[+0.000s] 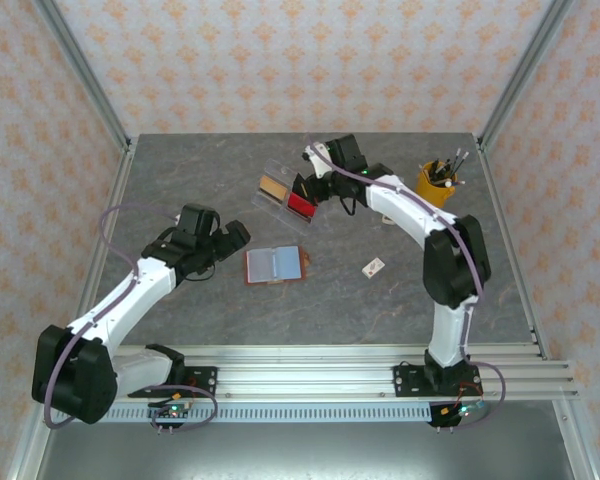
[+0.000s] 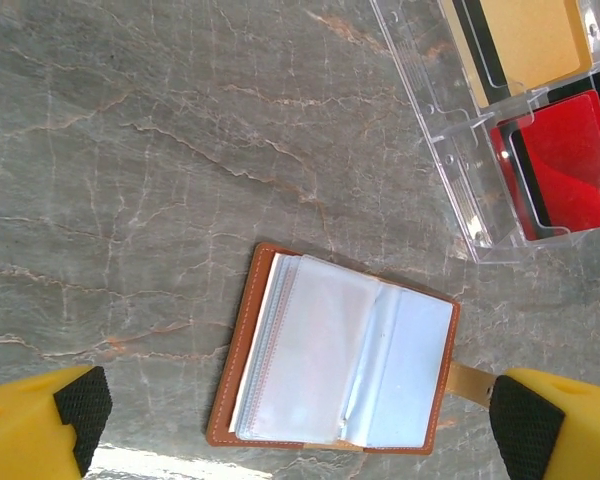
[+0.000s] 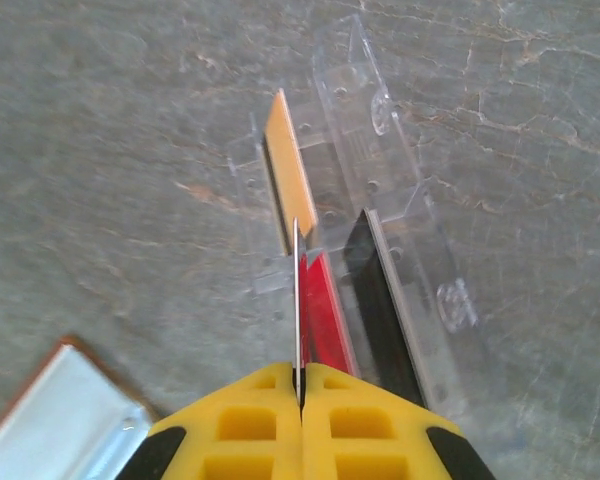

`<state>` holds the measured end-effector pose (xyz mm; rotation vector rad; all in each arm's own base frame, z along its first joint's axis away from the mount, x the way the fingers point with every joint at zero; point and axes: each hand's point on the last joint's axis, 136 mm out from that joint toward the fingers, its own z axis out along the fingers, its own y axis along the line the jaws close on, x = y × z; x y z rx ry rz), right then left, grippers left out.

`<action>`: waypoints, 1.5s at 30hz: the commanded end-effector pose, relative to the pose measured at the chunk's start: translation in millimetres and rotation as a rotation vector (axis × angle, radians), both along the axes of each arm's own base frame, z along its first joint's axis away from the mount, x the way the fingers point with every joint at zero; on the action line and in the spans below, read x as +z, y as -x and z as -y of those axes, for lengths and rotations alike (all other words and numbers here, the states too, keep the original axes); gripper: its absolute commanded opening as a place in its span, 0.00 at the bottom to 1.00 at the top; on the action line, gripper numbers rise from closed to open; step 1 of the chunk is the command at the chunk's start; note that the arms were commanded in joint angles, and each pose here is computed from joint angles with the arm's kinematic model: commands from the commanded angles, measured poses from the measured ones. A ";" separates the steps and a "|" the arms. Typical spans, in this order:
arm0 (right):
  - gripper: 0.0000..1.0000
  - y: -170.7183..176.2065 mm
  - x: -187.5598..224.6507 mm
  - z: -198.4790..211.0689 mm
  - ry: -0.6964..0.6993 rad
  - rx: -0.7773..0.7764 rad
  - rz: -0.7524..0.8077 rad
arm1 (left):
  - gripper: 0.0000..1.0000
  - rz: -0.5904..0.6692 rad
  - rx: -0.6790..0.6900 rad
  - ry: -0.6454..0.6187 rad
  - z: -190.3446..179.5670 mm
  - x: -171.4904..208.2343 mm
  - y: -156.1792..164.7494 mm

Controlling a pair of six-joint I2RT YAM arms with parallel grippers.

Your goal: Take the credit cards out of the card holder

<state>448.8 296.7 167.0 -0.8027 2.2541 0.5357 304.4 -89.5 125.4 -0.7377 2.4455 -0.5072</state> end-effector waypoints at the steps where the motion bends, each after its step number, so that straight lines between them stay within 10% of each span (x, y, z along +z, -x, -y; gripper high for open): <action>1: 0.00 -9.2 -6.7 3.5 0.115 0.098 0.046 | 1.00 -0.021 0.014 -0.065 -14.8 -5.8 8.4; 21: 0.01 -36.1 -25.0 2.7 0.253 0.192 0.109 | 1.00 -0.020 -0.056 0.037 7.5 -8.1 1.7; 45: 0.26 -29.7 16.6 10.0 0.158 0.048 0.102 | 1.00 -0.049 -0.065 0.019 6.0 -14.5 5.3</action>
